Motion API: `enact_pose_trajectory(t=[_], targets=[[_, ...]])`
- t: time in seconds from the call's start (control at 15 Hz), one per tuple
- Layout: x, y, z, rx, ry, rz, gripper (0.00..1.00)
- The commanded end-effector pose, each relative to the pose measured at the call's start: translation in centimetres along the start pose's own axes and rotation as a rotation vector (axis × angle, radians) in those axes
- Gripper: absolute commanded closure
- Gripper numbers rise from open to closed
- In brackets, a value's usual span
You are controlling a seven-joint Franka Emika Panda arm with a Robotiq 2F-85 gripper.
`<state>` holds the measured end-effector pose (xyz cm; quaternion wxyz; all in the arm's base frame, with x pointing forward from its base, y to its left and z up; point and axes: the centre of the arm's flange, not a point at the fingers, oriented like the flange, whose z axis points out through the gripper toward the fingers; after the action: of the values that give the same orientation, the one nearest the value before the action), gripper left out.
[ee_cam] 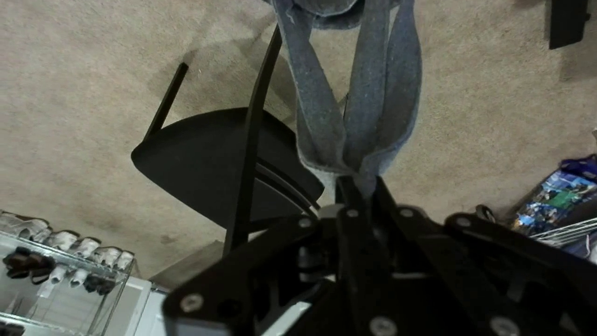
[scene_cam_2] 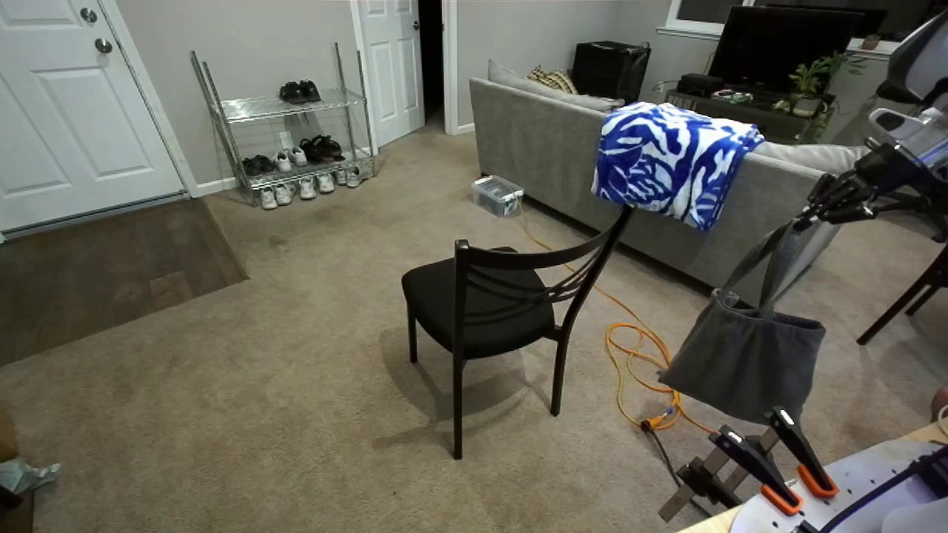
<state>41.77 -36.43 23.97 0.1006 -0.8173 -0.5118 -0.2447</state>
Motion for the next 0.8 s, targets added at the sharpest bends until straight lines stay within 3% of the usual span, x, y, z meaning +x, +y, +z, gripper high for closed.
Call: enact_pose_trajectory(t=[0.0,0.47,0.73], targets=[[0.2,4.7,-2.8,0.008,0.066,0.026,0.98],[1.7,8.8,-4.2,0.061,0.112,0.016,0.98],[3.0,11.4,-5.0,0.055,0.160,0.074,0.98]])
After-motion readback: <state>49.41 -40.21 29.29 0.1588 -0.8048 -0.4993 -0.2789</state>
